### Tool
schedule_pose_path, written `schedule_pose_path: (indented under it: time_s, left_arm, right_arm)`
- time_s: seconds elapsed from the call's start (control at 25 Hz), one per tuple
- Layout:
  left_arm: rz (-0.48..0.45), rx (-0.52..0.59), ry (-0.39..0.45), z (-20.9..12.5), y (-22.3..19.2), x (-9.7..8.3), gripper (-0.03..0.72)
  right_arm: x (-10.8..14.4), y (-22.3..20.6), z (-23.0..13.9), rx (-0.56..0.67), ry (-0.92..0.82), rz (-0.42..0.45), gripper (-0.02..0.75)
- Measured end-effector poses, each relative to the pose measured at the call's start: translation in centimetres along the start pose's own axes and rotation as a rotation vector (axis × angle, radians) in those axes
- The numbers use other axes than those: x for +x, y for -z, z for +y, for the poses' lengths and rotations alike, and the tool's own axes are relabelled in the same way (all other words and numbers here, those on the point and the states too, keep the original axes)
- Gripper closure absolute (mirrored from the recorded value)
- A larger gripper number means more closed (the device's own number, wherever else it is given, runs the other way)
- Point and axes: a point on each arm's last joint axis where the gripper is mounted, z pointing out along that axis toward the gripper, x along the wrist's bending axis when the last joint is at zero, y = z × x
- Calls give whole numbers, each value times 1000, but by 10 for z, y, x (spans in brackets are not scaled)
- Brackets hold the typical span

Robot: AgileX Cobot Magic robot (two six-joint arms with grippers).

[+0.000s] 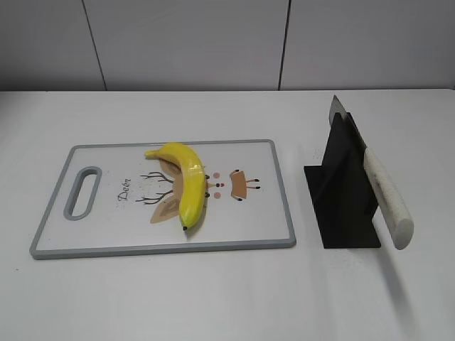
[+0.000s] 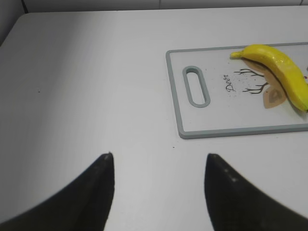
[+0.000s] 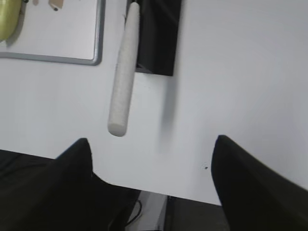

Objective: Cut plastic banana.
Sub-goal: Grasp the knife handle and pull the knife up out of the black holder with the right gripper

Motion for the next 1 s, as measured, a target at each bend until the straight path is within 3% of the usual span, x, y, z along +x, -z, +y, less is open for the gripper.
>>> schedule_pose_path:
  time_s: [0.16,0.28,0.52,1.0]
  left_arm:
    - [0,0,0,0,0,0,124]
    - [0,0,0,0,0,0,124]
    - [0,0,0,0,0,0,132]
    - [0,0,0,0,0,0,136]
  right_arm:
    - [9,-32,18,118,-44,74,149]
    - [21,-57,22,211,-11,79,149]
    - [38,-98,22,332,-9,-55,149]
    - [39,-160,29,415,-75,-103,149]
